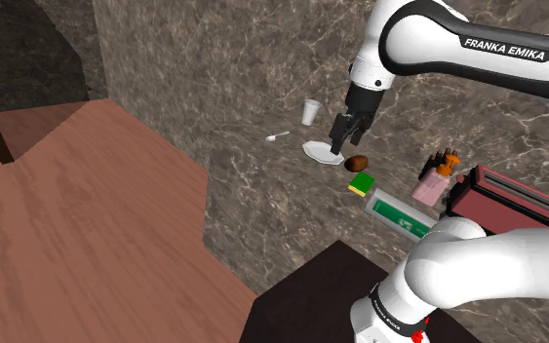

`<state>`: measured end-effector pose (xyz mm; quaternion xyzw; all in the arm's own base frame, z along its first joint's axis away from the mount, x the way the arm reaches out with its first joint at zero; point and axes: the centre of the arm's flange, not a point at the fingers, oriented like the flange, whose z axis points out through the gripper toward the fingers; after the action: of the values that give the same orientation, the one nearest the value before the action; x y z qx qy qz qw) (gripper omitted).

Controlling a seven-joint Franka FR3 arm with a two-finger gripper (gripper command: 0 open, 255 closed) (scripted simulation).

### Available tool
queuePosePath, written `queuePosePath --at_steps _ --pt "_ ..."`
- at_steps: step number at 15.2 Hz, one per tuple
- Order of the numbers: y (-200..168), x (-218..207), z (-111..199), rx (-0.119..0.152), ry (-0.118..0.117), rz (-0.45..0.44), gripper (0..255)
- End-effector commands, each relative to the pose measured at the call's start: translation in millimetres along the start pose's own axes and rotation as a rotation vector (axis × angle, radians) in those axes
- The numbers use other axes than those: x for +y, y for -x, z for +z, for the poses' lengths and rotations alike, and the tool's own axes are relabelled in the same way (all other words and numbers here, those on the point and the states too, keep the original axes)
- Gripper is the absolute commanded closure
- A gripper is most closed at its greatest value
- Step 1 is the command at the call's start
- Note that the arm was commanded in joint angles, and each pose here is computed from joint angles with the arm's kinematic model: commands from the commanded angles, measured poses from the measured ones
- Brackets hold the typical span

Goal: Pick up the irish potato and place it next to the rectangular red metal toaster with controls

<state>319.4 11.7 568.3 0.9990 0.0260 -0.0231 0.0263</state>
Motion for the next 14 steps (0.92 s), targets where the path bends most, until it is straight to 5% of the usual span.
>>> queuePosePath --at_steps 1,14 --pt "0 0 0 0.000 0.000 0.000 0" --pt "17 152 80 0.052 0.003 -0.368 0"
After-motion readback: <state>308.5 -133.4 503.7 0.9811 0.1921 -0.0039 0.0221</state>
